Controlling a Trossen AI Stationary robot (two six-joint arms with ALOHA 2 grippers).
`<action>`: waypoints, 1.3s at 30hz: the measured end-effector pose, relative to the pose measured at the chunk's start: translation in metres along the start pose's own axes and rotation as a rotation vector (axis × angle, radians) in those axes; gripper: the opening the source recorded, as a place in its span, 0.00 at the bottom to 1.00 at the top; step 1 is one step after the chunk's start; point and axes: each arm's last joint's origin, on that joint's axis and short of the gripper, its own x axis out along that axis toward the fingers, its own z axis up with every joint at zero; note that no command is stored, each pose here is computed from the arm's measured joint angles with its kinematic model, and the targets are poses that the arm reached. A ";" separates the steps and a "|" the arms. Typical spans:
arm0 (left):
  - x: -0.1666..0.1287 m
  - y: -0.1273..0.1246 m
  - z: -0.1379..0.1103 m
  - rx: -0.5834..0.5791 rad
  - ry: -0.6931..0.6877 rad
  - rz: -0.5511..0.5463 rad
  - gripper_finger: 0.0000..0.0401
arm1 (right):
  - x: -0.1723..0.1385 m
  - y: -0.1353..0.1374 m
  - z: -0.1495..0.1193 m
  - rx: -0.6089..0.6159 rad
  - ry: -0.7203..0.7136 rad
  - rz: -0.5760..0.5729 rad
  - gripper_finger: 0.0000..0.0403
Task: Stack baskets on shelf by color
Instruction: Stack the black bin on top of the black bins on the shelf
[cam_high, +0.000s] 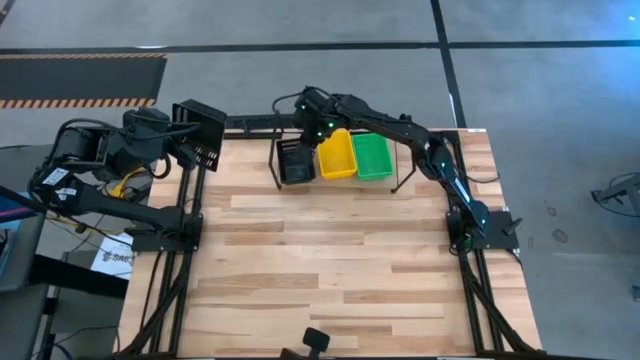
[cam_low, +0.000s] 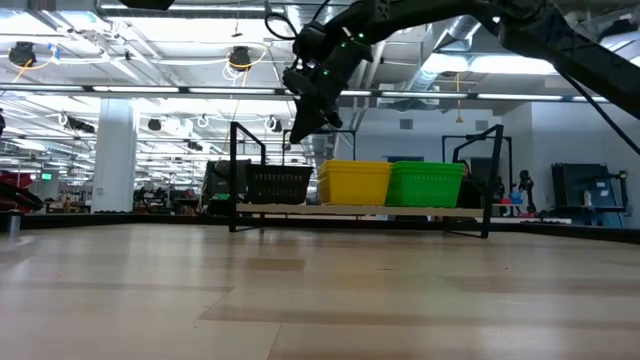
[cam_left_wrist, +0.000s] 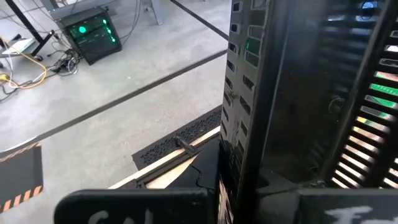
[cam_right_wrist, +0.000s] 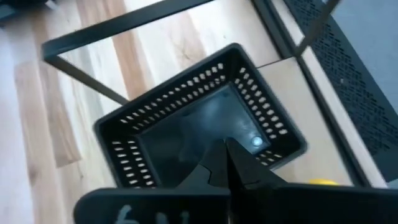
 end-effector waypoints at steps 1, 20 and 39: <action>0.000 0.000 0.000 0.000 -0.001 0.001 0.00 | 0.000 -0.002 0.000 0.003 -0.002 -0.002 0.00; 0.000 0.000 0.000 -0.005 -0.006 0.008 0.00 | 0.074 0.015 -0.030 -0.054 0.206 0.050 0.00; 0.000 0.000 0.000 -0.006 -0.001 0.001 0.00 | 0.062 -0.017 -0.023 -0.043 0.144 -0.100 0.00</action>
